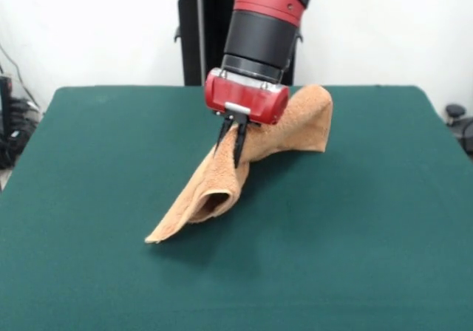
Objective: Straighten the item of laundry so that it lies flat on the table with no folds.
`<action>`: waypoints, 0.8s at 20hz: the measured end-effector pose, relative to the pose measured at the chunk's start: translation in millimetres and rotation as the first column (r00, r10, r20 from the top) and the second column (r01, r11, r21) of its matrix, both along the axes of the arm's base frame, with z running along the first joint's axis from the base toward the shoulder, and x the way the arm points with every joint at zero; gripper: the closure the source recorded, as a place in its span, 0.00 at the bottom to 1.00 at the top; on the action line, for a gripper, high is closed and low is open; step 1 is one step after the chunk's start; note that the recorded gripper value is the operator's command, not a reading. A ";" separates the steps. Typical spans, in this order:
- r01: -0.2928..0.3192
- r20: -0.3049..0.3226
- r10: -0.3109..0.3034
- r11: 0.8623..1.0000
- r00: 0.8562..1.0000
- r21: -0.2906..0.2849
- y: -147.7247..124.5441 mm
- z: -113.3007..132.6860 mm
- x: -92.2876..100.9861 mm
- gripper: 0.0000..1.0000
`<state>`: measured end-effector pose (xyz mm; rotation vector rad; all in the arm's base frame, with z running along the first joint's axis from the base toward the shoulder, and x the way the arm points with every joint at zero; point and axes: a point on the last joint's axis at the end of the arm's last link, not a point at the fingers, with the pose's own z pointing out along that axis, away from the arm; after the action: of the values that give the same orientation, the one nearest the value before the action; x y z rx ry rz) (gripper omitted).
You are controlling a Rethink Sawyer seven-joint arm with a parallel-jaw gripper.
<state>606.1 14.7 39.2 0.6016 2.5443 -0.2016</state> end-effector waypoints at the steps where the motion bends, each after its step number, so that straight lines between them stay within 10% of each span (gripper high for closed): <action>1: 0.001 0.003 -0.001 1.000 1.000 0.000 -1.0 1.0 1.4 1.00; 16: -0.006 0.057 0.006 1.000 0.998 -0.008 -4.2 15.7 26.0 1.00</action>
<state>632.0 10.5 54.8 0.5884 2.4893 -0.1902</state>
